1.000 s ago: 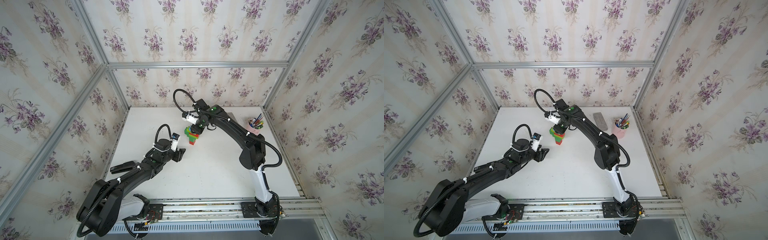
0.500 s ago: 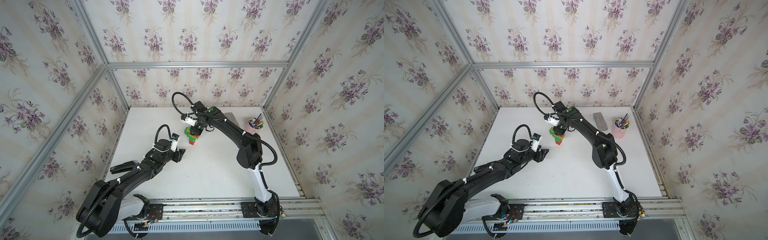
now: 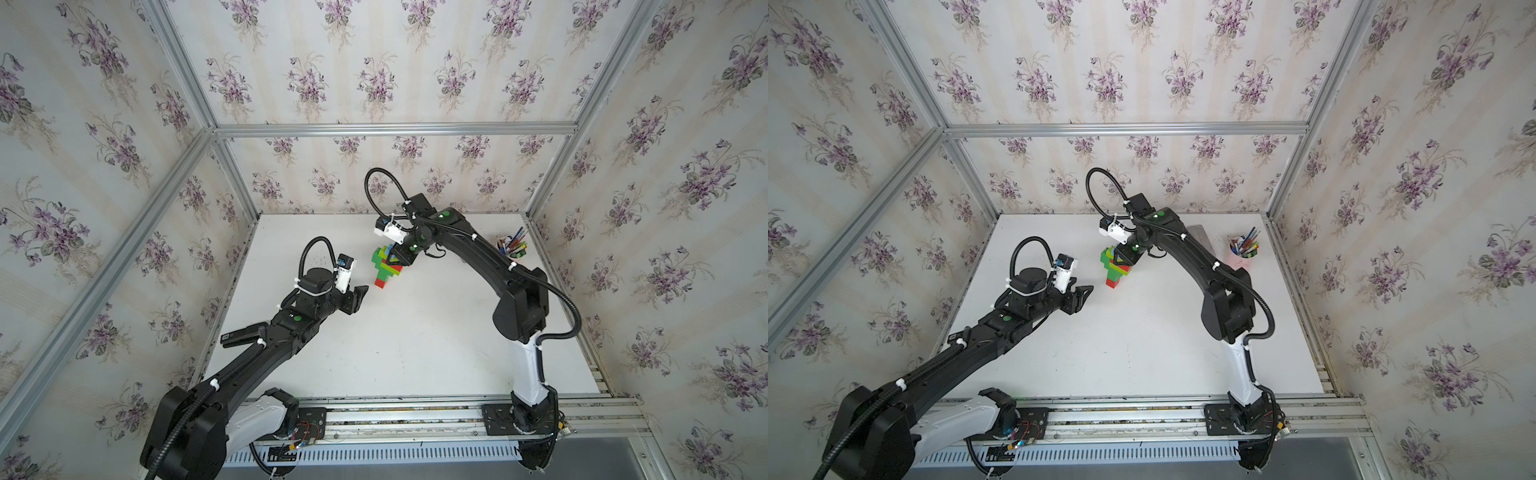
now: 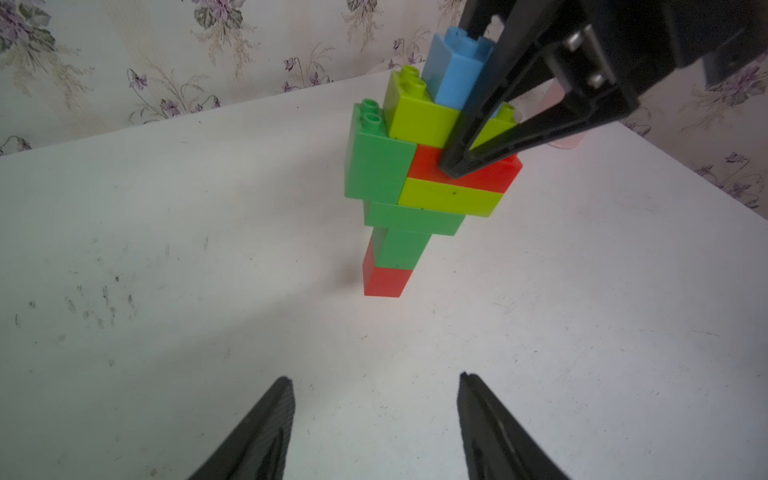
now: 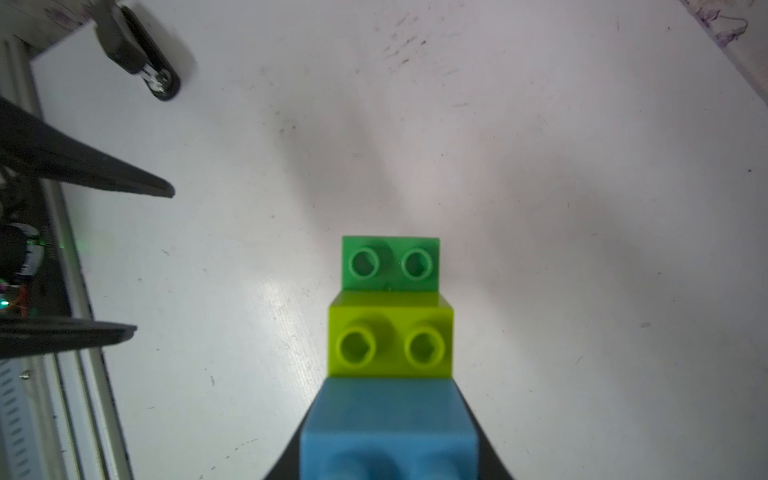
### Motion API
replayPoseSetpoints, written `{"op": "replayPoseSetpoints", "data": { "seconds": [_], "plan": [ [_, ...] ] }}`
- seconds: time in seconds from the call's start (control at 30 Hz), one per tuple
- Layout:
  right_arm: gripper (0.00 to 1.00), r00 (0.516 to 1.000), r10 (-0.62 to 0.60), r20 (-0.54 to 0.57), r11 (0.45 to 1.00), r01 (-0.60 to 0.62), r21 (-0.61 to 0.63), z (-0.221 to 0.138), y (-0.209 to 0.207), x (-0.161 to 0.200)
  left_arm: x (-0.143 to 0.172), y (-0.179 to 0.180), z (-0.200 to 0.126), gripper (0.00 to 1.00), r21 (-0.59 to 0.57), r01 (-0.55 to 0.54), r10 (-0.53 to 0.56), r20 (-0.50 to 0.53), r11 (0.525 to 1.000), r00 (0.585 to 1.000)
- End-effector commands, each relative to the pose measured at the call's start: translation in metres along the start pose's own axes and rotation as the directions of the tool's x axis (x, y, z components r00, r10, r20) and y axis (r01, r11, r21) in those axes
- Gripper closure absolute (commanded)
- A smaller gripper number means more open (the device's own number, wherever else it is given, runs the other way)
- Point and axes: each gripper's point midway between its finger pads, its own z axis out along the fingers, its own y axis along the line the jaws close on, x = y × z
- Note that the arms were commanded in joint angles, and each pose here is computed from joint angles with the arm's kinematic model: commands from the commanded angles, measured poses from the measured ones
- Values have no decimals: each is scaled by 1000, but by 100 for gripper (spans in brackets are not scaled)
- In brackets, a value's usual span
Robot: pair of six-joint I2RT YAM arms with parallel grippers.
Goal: Assemble a spoon with lego
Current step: Pick up the lego brick from the center of the board, then place the lego brick at the center of the board.
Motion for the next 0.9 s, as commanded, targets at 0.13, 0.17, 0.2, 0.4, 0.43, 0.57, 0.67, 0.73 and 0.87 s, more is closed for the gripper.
{"op": "replayPoseSetpoints", "data": {
  "seconds": [0.13,0.17,0.2,0.4,0.43,0.57,0.67,0.73,0.87],
  "plan": [
    [79,864,312,395,871,-94,-482,-33,37,-11,-28,11,-22,35,29,46,-46,3,999,999],
    [79,842,353,407,843,-97,-529,-31,42,-6,-33,11,-24,35,33,43,-43,6,999,999],
    [79,824,380,421,823,-93,-561,-29,45,-3,-37,12,-25,35,33,41,-42,9,999,999],
    [80,717,543,438,681,-71,-728,-18,57,17,-54,15,-28,35,37,37,-38,14,999,999],
    [80,712,557,427,662,-70,-746,-13,57,19,-56,16,-29,34,35,39,-40,13,999,999],
    [79,710,589,385,618,-90,-781,9,55,25,-58,18,-26,34,34,44,-44,6,998,999],
    [79,710,603,363,613,-121,-781,25,48,28,-56,18,-23,34,41,54,-54,-7,998,999],
    [78,708,610,357,616,-139,-776,32,45,29,-54,18,-21,34,43,58,-57,-14,997,998],
    [78,697,636,331,626,-215,-750,55,33,38,-49,18,-16,33,45,70,-69,-34,996,997]
  ]
}}
